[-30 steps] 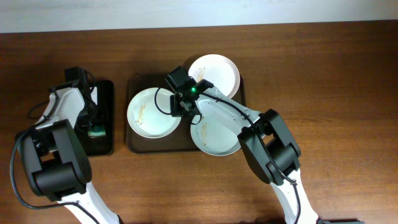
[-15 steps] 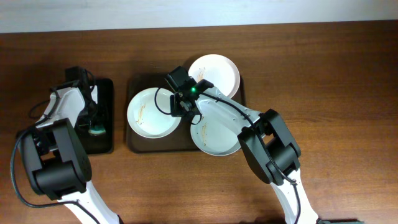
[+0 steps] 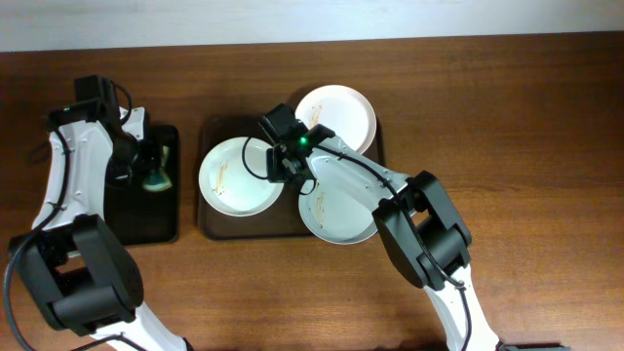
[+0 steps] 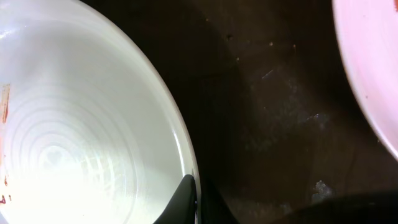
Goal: Clean dirty plates on tray and stack at the side
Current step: 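Grasp the green sponge with left gripper, grip white plate rim with right, then scrub the white plate with the sponge held in the left gripper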
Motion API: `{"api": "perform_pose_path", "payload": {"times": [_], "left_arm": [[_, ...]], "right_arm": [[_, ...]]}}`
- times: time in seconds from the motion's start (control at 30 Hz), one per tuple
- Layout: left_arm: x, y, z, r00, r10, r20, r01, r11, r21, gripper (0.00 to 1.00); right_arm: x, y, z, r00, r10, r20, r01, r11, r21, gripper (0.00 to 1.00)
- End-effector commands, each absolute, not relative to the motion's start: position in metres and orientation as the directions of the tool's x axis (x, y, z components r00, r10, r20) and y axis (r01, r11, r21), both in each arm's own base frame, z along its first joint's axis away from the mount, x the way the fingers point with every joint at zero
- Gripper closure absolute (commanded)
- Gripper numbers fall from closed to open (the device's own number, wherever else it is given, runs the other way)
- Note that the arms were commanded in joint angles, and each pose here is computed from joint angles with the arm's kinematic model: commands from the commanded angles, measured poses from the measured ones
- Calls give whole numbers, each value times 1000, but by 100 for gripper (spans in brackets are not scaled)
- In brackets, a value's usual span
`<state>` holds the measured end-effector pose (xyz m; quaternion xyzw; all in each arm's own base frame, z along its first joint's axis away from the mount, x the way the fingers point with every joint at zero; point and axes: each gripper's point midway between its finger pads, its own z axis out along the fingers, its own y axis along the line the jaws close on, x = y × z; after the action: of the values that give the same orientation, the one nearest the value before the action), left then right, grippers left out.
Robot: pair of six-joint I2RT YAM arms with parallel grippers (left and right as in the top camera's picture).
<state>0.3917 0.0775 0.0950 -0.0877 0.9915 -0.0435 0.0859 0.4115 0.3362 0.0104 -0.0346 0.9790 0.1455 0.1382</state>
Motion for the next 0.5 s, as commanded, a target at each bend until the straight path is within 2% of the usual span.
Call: {"api": "perform_pose_path", "payload": {"times": [0.0, 0.23, 0.33, 0.47], "left_arm": [[407, 28, 114, -965, -117, -234, -32, 940, -339, 99], [419, -40, 82, -950, 50, -309, 153, 935, -319, 99], [413, -30, 53, -962, 0, -274, 54, 981, -188, 99], [408, -28, 30, -958, 3, -287, 55, 984, -172, 99]], "right_arm": [[409, 339, -8, -972, -29, -232, -100, 948, 303, 96], [411, 336, -8, -976, -18, -215, -89, 942, 324, 96], [411, 335, -8, -977, -19, -215, -89, 942, 324, 96], [411, 336, -8, -976, -18, -215, -89, 942, 325, 96]]}}
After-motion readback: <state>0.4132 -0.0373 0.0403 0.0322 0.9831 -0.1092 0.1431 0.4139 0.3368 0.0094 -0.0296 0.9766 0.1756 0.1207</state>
